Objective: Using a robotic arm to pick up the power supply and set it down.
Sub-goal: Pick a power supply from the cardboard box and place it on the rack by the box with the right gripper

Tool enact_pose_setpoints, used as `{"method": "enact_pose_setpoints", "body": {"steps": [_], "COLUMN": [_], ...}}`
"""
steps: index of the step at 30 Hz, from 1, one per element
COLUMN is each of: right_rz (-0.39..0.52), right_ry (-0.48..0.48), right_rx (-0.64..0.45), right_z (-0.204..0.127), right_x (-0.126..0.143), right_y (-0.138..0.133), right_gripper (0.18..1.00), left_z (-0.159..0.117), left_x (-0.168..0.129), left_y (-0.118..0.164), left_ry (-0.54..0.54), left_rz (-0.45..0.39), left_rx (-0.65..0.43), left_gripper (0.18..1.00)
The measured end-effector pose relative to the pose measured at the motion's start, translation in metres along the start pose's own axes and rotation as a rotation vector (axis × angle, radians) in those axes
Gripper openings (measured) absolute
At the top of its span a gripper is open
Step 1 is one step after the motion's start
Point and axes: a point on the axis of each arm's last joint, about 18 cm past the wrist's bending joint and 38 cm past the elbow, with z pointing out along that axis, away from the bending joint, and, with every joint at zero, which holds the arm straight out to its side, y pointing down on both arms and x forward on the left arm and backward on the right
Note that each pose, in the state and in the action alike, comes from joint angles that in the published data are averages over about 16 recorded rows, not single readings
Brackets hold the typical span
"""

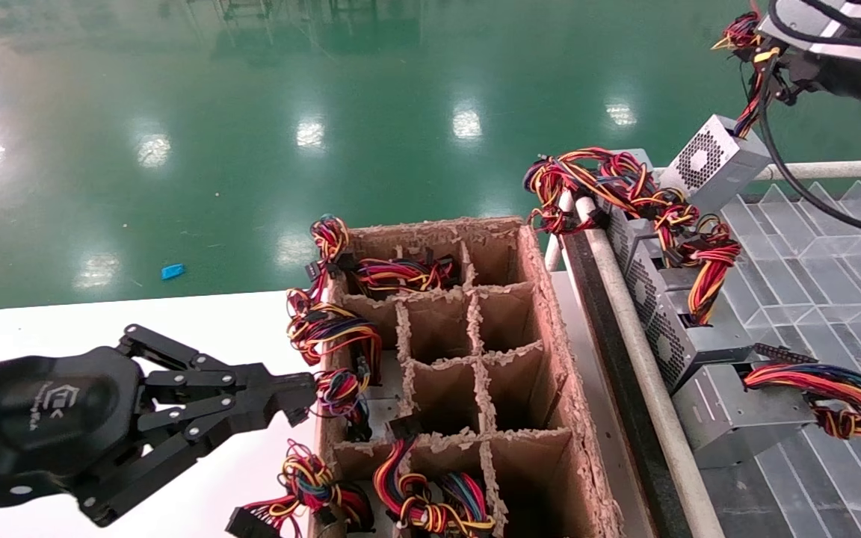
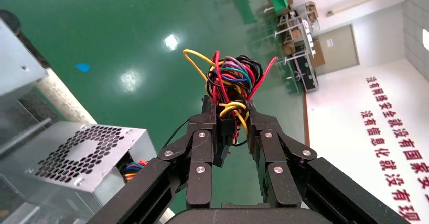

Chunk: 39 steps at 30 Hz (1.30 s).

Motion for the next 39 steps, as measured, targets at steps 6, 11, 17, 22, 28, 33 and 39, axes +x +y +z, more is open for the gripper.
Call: {"method": "enact_pose_setpoints", "body": {"steps": [6,11,17,22,28,33,39], "right_rz": [0.007,0.018,0.036,0.051,0.066,0.075,0.082], "right_ry": [-0.011,-0.012,0.0,0.006,0.005,-0.009,-0.021], "right_rx": [0.019,0.033,0.05,0.057,0.06,0.058,0.057], "right_z": [0.006,0.011,0.018,0.022,0.026,0.028,0.028], "right_x": [-0.009,-0.018,-0.027,-0.035,-0.045,-0.053,-0.056], "right_y": [-0.008,-0.015,-0.022,-0.025,-0.025,-0.024,-0.023], "right_gripper": [0.289,0.288,0.288,0.288,0.288,0.288,0.287], "left_z": [0.0,0.0,0.0,0.0,0.0,0.0,0.0], "left_x": [0.0,0.0,0.0,0.0,0.0,0.0,0.0], "left_y": [0.0,0.0,0.0,0.0,0.0,0.0,0.0], "left_ry": [0.0,0.0,0.0,0.0,0.0,0.0,0.0], "left_rz": [0.0,0.0,0.0,0.0,0.0,0.0,0.0], "left_rx": [0.0,0.0,0.0,0.0,0.0,0.0,0.0], "left_gripper": [0.191,0.191,0.191,0.191,0.191,0.191,0.191]}}
